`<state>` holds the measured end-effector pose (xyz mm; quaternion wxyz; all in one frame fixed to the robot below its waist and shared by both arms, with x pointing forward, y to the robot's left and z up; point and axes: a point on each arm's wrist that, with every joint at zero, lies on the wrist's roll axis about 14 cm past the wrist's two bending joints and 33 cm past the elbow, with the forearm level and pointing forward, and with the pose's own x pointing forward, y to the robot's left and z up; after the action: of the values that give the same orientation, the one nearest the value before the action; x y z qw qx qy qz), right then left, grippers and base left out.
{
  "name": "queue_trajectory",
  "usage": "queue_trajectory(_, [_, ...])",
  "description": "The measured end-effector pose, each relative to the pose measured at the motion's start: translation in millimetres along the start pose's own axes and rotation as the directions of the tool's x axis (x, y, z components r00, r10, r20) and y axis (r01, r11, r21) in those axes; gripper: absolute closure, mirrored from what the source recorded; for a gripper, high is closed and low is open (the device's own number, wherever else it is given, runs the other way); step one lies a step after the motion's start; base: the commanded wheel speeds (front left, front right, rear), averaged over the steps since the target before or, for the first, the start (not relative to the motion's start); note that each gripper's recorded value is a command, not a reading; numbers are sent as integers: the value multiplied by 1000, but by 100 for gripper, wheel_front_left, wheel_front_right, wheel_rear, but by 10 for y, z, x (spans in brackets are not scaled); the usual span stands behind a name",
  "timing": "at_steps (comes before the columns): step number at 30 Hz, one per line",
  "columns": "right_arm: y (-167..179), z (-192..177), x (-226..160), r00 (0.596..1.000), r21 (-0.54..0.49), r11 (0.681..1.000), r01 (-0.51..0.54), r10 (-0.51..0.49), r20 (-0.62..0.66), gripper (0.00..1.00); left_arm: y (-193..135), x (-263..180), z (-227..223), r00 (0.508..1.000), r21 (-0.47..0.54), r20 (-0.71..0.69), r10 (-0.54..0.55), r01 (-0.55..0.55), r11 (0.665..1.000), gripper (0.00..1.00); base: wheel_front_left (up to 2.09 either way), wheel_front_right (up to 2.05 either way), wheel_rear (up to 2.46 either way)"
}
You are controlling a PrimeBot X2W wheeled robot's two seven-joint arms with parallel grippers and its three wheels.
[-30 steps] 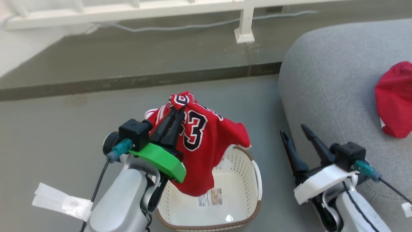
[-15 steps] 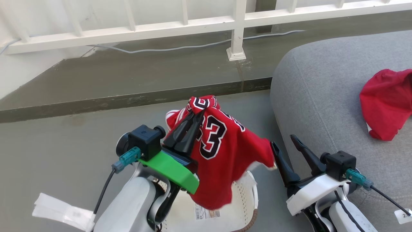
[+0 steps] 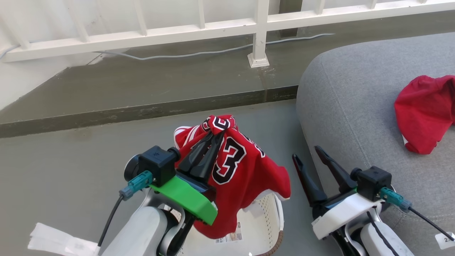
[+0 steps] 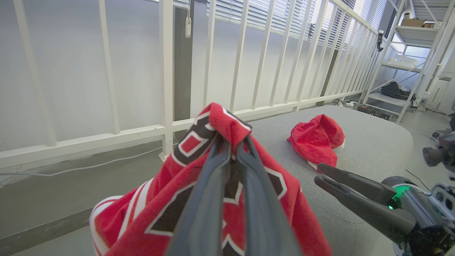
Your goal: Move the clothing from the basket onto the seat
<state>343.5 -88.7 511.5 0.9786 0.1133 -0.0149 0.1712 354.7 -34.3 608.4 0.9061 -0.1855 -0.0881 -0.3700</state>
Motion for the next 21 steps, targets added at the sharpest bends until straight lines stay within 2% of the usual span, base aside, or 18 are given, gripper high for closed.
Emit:
queue_trajectory(11, [520, 284, 116, 985, 18, 989, -150, 148, 94, 0, -21, -47, 51, 1000, 8, -6, -2, 2, 1000, 100, 0, 0, 0])
queue_trajectory(15, [791, 353, 150, 967, 29, 973, -231, 226, 114, 0, -33, -61, 68, 1000, 10, -7, -1, 1, 1000, 100, 0, 0, 0])
queue_trajectory(21, [1129, 236, 136, 942, 41, 942, -333, 330, 66, 0, -111, -78, 86, 1000, 7, -11, -20, 20, 1000, 100, 0, 0, 0])
